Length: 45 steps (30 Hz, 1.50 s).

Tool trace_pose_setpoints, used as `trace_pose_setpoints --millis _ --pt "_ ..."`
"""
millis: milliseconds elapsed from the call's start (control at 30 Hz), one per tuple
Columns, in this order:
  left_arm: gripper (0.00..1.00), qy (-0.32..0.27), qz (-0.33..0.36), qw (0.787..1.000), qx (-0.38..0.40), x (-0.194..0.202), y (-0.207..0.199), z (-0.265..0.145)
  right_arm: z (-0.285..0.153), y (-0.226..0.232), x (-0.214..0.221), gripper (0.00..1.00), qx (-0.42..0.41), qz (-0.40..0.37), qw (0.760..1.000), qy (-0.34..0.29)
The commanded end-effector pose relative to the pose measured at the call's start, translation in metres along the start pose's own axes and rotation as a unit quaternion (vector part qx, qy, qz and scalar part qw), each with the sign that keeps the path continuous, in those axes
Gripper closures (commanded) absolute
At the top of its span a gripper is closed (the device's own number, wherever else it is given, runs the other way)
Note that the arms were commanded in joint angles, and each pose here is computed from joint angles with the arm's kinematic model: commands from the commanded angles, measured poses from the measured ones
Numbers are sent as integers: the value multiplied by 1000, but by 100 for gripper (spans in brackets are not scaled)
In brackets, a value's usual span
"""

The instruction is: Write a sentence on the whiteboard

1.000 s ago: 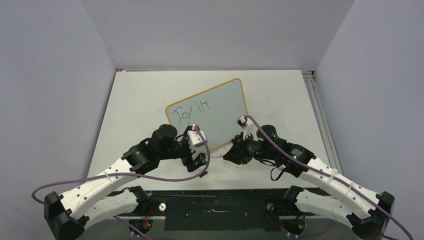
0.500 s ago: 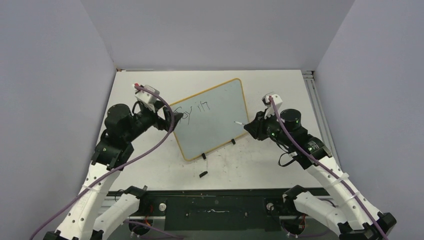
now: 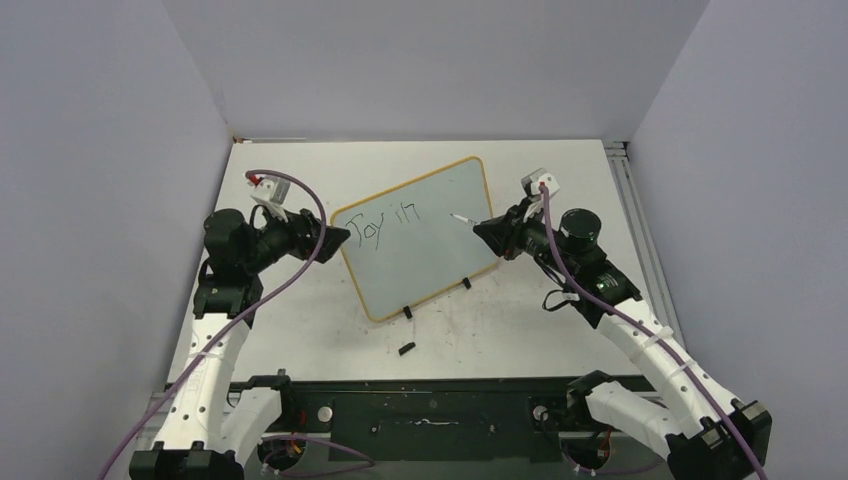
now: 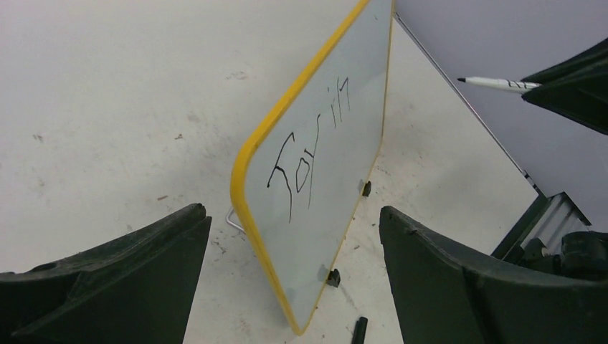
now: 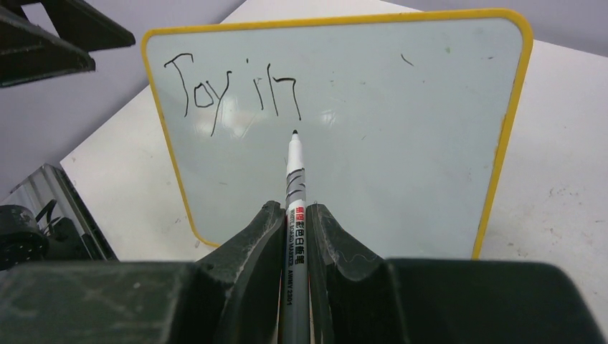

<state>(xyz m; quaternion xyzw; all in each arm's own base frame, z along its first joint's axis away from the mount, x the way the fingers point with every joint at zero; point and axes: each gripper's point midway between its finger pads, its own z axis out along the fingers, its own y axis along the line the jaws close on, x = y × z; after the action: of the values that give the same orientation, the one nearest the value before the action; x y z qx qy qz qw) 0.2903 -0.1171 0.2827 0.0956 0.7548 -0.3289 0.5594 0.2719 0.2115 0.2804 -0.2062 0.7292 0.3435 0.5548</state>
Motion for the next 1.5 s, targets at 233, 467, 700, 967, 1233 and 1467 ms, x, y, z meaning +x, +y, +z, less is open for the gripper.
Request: trace_pose_setpoints --millis 233,467,700,967,1233,1467 --pt "14 17 -12 1000 13 17 16 5 45 10 -21 95 -27 -24 997 -64" --pt "33 36 -36 997 53 28 12 14 65 6 -12 95 -30 -24 998 -56" --pt "42 46 -53 996 52 33 19 21 76 -5 -9 95 -9 -25 998 -56" --pt "52 58 -67 995 52 40 23 28 85 -12 -5 95 4 -35 998 -49" --pt "63 66 -65 994 55 44 22 31 89 -9 -5 95 -1 -37 998 -54" --pt "81 77 -51 995 47 49 23 31 92 -9 -6 95 2 -37 998 -55"
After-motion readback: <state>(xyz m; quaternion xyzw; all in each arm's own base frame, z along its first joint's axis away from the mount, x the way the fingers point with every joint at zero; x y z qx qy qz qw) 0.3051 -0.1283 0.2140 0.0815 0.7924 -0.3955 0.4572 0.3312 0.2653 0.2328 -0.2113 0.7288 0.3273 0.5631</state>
